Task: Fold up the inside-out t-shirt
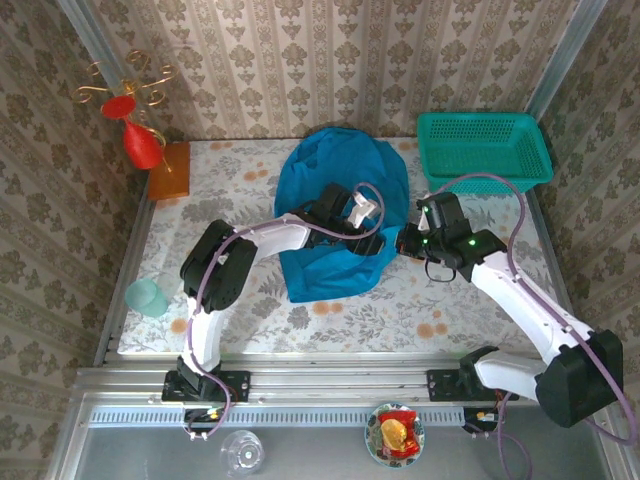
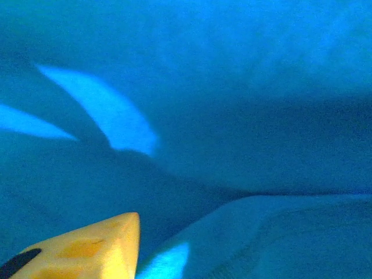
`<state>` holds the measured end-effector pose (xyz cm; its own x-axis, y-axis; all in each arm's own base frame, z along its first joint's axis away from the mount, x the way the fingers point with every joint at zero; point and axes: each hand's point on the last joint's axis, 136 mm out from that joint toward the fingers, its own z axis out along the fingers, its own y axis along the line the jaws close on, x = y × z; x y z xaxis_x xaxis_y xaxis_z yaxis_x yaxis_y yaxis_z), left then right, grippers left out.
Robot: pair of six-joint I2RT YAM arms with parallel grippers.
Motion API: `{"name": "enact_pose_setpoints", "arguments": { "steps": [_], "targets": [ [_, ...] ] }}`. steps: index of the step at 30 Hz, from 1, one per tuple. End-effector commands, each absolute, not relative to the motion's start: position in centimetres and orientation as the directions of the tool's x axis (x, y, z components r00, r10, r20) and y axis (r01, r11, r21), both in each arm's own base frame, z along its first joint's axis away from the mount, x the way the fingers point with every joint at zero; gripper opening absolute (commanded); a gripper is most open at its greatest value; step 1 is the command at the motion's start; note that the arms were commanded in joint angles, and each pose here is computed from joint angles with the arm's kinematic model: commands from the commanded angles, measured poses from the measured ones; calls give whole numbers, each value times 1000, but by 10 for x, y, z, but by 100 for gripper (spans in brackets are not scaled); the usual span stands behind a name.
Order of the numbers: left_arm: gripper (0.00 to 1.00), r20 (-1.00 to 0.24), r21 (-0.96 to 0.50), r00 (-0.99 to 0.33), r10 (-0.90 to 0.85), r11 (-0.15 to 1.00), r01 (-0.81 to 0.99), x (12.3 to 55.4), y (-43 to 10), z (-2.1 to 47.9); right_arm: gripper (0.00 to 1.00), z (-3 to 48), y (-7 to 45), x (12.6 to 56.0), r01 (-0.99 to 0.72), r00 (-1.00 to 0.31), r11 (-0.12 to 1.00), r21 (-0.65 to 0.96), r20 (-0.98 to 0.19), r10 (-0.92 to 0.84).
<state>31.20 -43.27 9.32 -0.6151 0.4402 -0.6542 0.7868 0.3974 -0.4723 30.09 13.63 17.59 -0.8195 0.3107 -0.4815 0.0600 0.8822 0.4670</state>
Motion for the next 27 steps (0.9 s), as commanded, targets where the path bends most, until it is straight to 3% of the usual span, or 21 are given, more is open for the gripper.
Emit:
{"name": "enact_pose_setpoints", "arguments": {
  "steps": [1,8,13,18,23,27],
  "targets": [
    [44,-686,-392,-583,435,454,800,328,-427,92,0,194,124,301,70,-791,895,441,-522,319],
    [28,-694,-301,-536,481,483,822,335,-411,94,0,195,113,302,91,-780,903,421,-533,328],
    [26,-694,-270,-521,498,490,829,339,-401,99,0,195,106,303,105,-777,904,414,-533,334],
    [15,-693,-260,-513,507,488,833,342,-393,107,0,192,100,303,117,-774,905,408,-533,341],
    [1,-725,-259,-487,487,462,848,343,-387,136,0,180,98,305,135,-786,907,399,-514,343],
    [0,-745,-232,-452,492,444,866,339,-380,170,0,162,97,306,152,-809,914,377,-484,334]
  ]
}}
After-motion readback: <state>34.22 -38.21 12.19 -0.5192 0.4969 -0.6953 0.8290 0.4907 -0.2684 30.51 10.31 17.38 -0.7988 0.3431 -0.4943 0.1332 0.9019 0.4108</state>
